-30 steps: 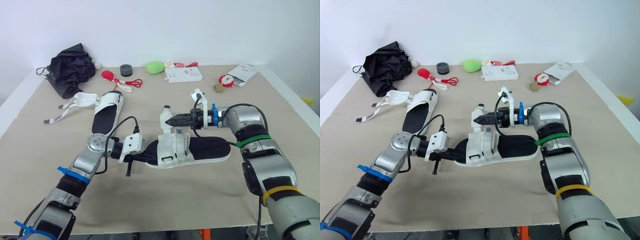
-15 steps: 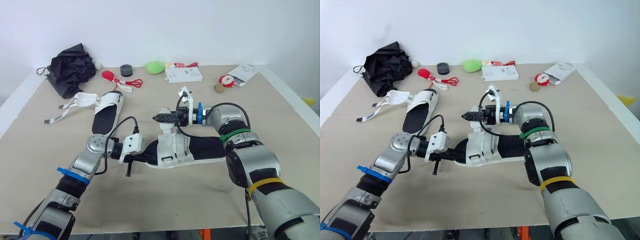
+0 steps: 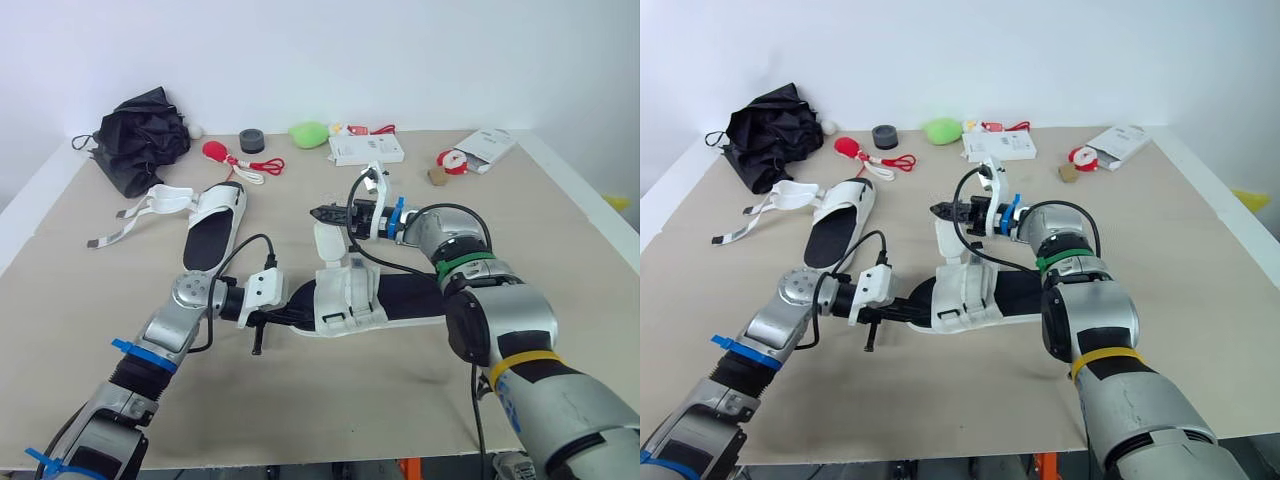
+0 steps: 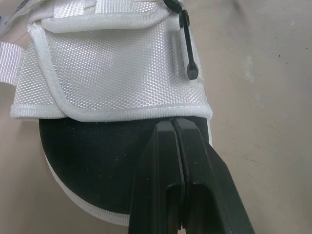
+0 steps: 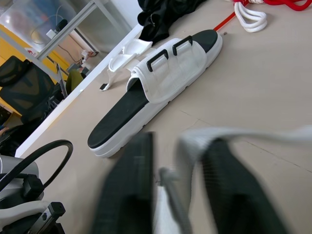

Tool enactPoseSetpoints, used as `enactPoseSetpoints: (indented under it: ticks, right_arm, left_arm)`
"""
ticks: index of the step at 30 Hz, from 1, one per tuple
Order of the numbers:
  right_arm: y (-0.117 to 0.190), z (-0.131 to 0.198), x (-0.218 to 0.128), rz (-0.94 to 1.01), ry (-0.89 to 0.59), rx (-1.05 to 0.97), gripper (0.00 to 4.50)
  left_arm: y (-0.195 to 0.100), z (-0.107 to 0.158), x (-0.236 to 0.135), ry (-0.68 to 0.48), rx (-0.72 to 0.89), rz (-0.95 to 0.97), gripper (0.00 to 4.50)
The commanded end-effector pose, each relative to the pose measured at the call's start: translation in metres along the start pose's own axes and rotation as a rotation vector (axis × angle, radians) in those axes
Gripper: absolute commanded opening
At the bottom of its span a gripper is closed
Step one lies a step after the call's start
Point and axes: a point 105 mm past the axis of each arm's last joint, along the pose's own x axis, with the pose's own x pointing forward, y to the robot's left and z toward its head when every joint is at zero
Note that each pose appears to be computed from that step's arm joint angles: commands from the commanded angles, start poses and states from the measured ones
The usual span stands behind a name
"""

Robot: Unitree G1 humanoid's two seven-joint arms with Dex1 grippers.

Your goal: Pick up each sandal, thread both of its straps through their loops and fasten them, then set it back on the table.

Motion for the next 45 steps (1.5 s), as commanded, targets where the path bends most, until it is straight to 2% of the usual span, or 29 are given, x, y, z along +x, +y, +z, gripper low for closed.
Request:
enactPoseSetpoints:
  ticks: [1, 9, 12, 15, 17, 19, 25, 31, 36, 41, 45]
  right_arm:
    - [0.01, 0.017, 0.001, 0.047, -0.051, -0.027, 0.06]
    - [0.013, 0.012, -0.004, 0.094, -0.006, -0.15, 0.06]
    - [0.013, -0.004, -0.006, 0.085, 0.086, -0.366, 0.06]
    - [0.016, -0.022, -0.008, 0.034, 0.139, -0.675, 0.06]
    - [0.023, -0.024, -0.011, -0.013, 0.115, -0.939, 0.06]
    - [0.035, -0.022, -0.016, -0.021, 0.064, -1.098, 0.06]
    - [0.062, 0.006, -0.039, -0.111, -0.119, -1.315, 0.06]
    - [0.094, 0.031, -0.056, -0.157, -0.225, -1.595, 0.06]
    - [0.108, 0.008, -0.066, -0.093, -0.193, -1.859, 0.06]
    - [0.102, -0.024, -0.074, -0.023, -0.143, -2.098, 0.06]
    - [0.108, -0.031, -0.075, -0.005, -0.238, -2.238, 0.06]
  left_arm:
    - [-0.025, -0.031, 0.009, 0.087, -0.103, -0.085, 0.0]
    - [-0.025, -0.03, 0.009, 0.087, -0.101, -0.088, 0.0]
    - [-0.024, -0.031, 0.009, 0.088, -0.1, -0.091, 0.0]
    - [-0.024, -0.031, 0.009, 0.09, -0.099, -0.1, 0.0]
    - [-0.024, -0.031, 0.01, 0.091, -0.096, -0.106, 0.0]
    - [-0.024, -0.031, 0.011, 0.091, -0.093, -0.111, 0.0]
    - [-0.021, -0.031, 0.012, 0.093, -0.086, -0.12, 0.0]
    - [-0.019, -0.032, 0.012, 0.095, -0.08, -0.133, 0.0]
    - [-0.018, -0.033, 0.013, 0.095, -0.078, -0.136, 0.0]
    - [-0.018, -0.033, 0.015, 0.091, -0.079, -0.142, 0.0]
    - [-0.017, -0.033, 0.016, 0.088, -0.078, -0.143, 0.0]
